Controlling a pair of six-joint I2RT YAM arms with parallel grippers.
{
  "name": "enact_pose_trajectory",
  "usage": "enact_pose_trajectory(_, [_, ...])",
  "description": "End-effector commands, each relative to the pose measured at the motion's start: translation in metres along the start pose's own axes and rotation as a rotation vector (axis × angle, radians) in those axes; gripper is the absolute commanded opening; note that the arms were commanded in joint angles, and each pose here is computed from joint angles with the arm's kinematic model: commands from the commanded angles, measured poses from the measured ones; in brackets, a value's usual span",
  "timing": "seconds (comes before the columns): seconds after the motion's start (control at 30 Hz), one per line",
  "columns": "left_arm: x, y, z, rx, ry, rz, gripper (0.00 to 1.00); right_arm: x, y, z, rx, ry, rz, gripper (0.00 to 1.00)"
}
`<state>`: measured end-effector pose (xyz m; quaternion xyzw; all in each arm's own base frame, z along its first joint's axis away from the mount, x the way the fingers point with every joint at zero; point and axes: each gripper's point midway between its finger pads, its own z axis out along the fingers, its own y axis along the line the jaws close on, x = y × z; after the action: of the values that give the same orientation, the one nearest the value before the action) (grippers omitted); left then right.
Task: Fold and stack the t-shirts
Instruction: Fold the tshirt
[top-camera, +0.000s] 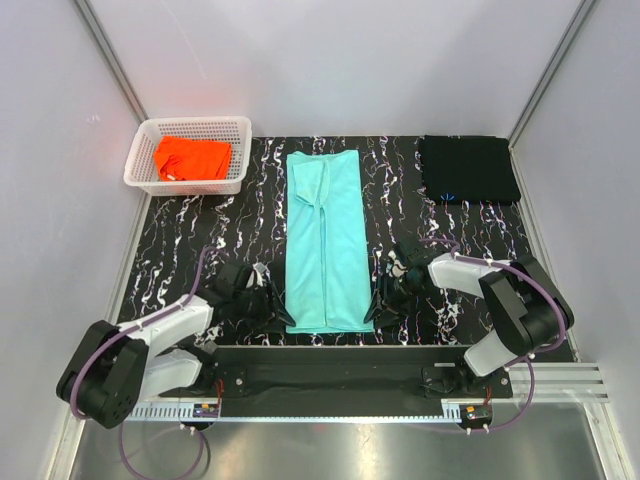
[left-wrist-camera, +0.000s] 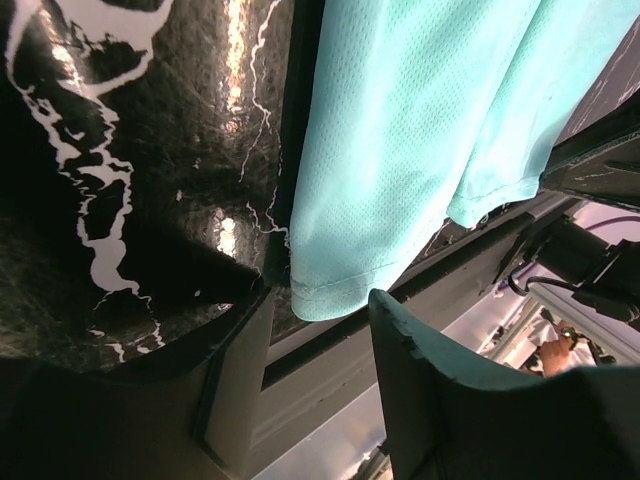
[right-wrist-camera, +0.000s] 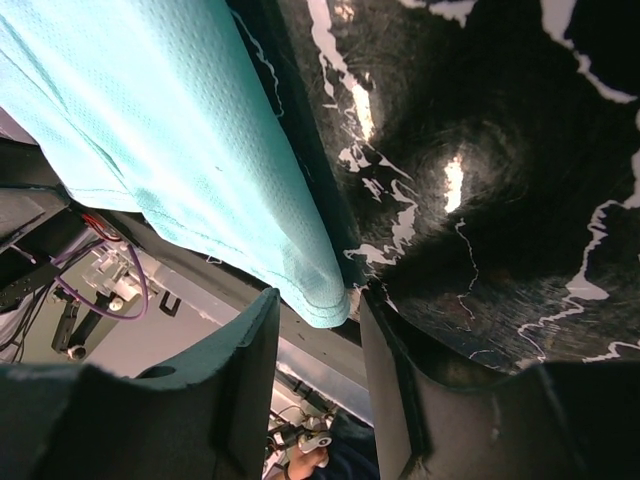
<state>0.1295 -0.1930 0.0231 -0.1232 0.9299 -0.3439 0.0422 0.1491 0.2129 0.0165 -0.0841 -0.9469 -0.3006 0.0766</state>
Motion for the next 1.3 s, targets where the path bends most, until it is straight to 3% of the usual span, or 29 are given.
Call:
enact_pose_trajectory(0.0, [0.015,0.026,0.006,-0.086,0.051,-0.056,0.49,-0.005,-0.017,0.008,0.055,-0.025,0.007,0.45])
enact_pose_trajectory(0.2, [0.007,0.024,0.006,-0.098,0.033,-0.038,0.38,-0.002,-0.019,0.011,0.05,-0.013,0.017,0.34])
enact_pose_trajectory(0.3, [0.004,0.023,0.006,-0.097,0.023,-0.024,0.26,0.0,-0.02,0.012,0.044,-0.006,0.024,0.27])
enact_pose_trajectory(0.33, [0.004,0.022,0.006,-0.095,0.022,-0.023,0.14,-0.001,-0.02,0.013,0.044,-0.006,0.027,0.22])
enact_pose_trajectory(0.43, [0.002,0.018,0.005,-0.081,0.022,-0.008,0.0,-0.002,-0.016,0.012,0.033,-0.014,0.033,0.1])
enact_pose_trajectory(0.53, [0.001,0.01,0.003,-0.06,0.02,-0.004,0.0,-0.005,-0.007,0.007,0.01,-0.026,0.028,0.0])
enact_pose_trajectory(0.73, [-0.024,-0.026,-0.01,-0.024,-0.044,0.031,0.0,-0.026,0.033,-0.011,-0.078,-0.083,-0.003,0.0])
enact_pose_trajectory(0.9, [-0.091,-0.073,-0.03,-0.006,-0.182,0.069,0.0,-0.078,0.076,-0.041,-0.148,-0.174,-0.017,0.0])
enact_pose_trajectory(1.03, [-0.158,-0.111,-0.044,0.039,-0.25,0.093,0.0,-0.122,0.086,-0.049,-0.134,-0.164,-0.007,0.0])
enact_pose_trajectory(1.2, [-0.233,-0.118,-0.038,0.036,-0.288,0.053,0.0,-0.191,0.124,-0.078,-0.163,-0.235,-0.055,0.0])
enact_pose_trajectory(1.27, [-0.261,-0.137,-0.047,0.072,-0.324,0.07,0.0,-0.212,0.119,-0.075,-0.15,-0.221,-0.023,0.0])
